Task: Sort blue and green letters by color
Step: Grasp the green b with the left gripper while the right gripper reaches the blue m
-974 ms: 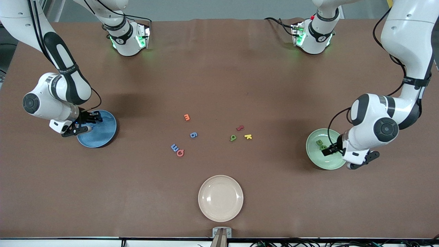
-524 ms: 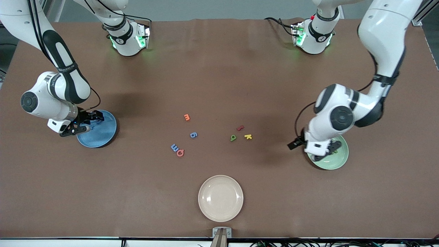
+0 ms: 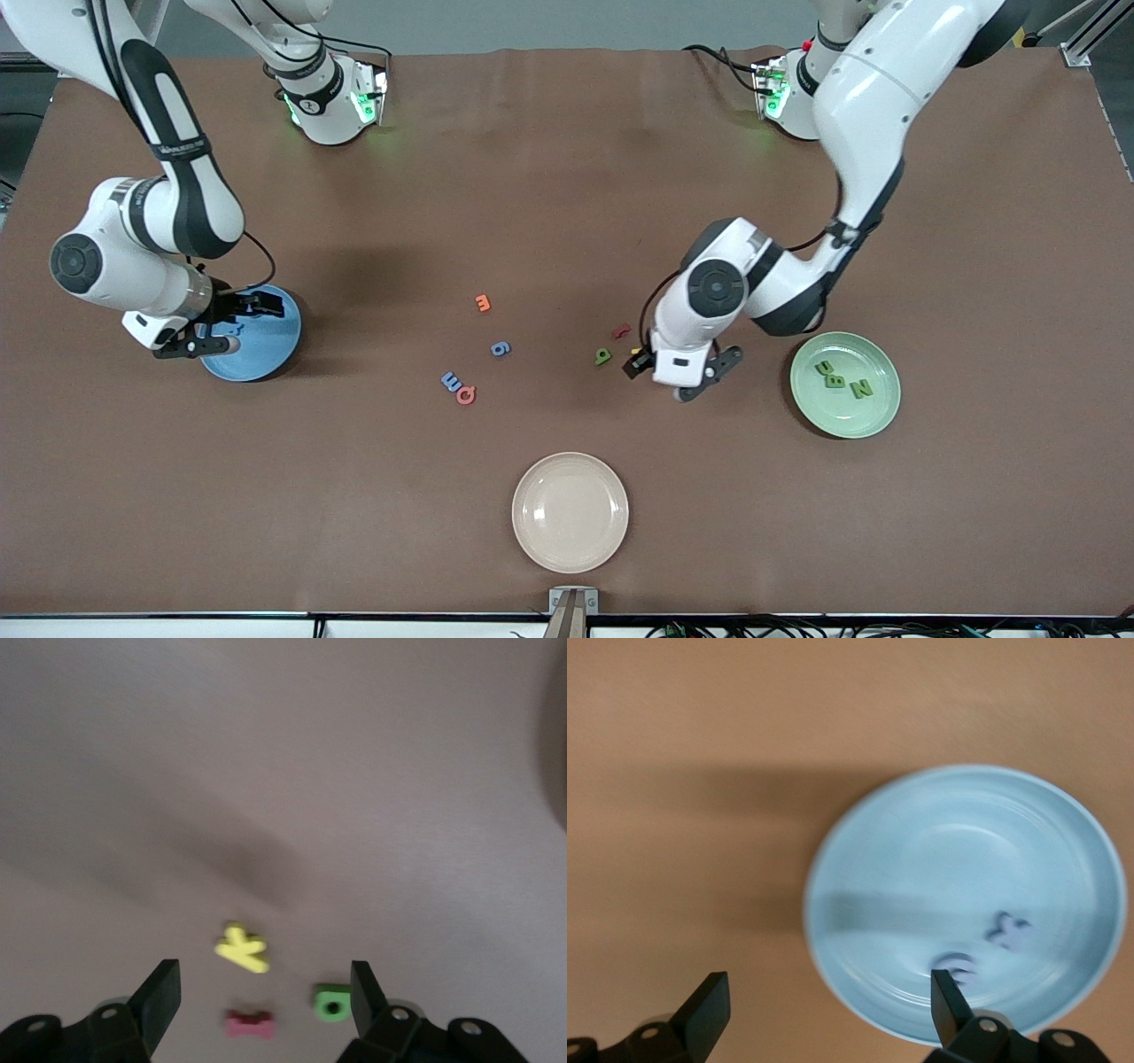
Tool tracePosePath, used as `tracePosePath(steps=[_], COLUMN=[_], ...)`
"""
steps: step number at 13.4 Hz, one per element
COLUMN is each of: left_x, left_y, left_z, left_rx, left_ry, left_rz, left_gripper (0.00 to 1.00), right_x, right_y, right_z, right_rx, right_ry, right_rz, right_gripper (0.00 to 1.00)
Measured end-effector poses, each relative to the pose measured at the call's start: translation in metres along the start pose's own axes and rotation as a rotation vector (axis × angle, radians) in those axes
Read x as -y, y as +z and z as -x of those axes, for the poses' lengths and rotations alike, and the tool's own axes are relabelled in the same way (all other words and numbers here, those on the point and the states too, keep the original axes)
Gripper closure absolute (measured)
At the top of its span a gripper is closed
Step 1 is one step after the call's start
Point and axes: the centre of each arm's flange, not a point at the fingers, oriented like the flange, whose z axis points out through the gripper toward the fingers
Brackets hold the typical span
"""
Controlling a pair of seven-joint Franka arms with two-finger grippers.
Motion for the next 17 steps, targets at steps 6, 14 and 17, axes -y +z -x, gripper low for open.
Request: tracePosePath(steps=[6,14,17], left_x=[-0.040,-0.044,-0.041], left_y=[0.050,0.061,0.063], left_z=[0.029,0.054,0.054], left_rx=[-0.030,-0.023,-0.023], left_ry=[-0.058,-0.048,-0.049], left_rz=[-0.001,-0.036,-0.061], left_gripper=[0.34,0.38,0.38], right_x=[0.119,0.210,0.236], right_y=[-0.011,0.026,0.044], right_z=[-0.034,-0.078,-0.078], right_rx=[-0.048,-0.070,-0.088], right_ry=[-0.147,-0.493,-0.542], right_rz=[0.026,0.042,0.047], right_gripper=[0.00,0.00,0.00])
